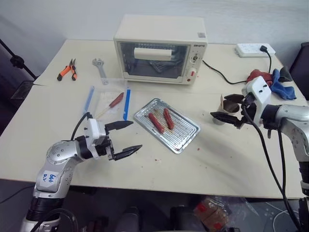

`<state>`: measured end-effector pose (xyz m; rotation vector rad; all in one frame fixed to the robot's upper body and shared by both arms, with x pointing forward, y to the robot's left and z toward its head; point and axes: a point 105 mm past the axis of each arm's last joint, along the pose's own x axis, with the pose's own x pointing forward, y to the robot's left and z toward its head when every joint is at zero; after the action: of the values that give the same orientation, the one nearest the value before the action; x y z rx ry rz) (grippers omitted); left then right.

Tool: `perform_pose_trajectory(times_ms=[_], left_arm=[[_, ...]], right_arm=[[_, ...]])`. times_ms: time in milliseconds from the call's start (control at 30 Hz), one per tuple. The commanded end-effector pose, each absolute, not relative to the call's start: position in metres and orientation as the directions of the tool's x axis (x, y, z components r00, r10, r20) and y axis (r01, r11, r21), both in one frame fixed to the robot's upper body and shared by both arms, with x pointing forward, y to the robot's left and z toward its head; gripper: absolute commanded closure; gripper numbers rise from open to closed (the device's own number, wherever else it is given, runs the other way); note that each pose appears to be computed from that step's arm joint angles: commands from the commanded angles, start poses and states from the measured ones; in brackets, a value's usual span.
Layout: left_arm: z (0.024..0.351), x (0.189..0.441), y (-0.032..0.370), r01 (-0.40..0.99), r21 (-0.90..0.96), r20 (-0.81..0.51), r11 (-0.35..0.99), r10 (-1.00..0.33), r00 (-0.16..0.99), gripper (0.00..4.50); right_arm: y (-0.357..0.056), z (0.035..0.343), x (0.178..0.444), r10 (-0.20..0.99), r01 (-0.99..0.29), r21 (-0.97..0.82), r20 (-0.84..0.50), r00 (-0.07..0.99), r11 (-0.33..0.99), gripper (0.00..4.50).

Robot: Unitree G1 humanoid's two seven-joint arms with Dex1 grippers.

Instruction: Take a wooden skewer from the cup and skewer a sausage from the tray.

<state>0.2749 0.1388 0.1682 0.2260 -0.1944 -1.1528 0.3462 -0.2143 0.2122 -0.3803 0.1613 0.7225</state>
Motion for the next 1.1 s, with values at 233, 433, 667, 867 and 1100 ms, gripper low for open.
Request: perform_pose_trajectory(times_ms=[233, 433, 667, 867, 1100], left_arm=[[0.173, 0.274, 0.138, 0.874, 0.301, 0.044, 0.381, -0.921, 0.386, 0.04], [0.175, 0.274, 0.138, 0.873, 0.305, 0.043, 0.381, -0.921, 0.387, 0.04], [0.174, 0.273, 0.138, 0.874, 0.303, 0.041, 0.381, -0.921, 0.387, 0.04], [0.175, 0.274, 0.137, 0.872, 0.306, 0.047, 0.383, -0.921, 0.388, 0.04], [0.175, 0.274, 0.137, 0.871, 0.305, 0.047, 0.385, -0.919, 0.391, 0.04]], right_arm=[[-0.213, 0.208, 0.348, 0.622, -0.677, -0.292, -0.266, 0.736, 0.676, 0.0], [-0.216, 0.212, 0.346, 0.622, -0.679, -0.298, -0.273, 0.734, 0.671, 0.0], [-0.224, 0.216, 0.35, 0.591, -0.648, -0.321, -0.265, 0.762, 0.691, 0.0], [-0.229, 0.221, 0.356, 0.576, -0.626, -0.329, -0.245, 0.78, 0.707, 0.0], [-0.219, 0.216, 0.357, 0.605, -0.656, -0.311, -0.254, 0.755, 0.688, 0.0]])
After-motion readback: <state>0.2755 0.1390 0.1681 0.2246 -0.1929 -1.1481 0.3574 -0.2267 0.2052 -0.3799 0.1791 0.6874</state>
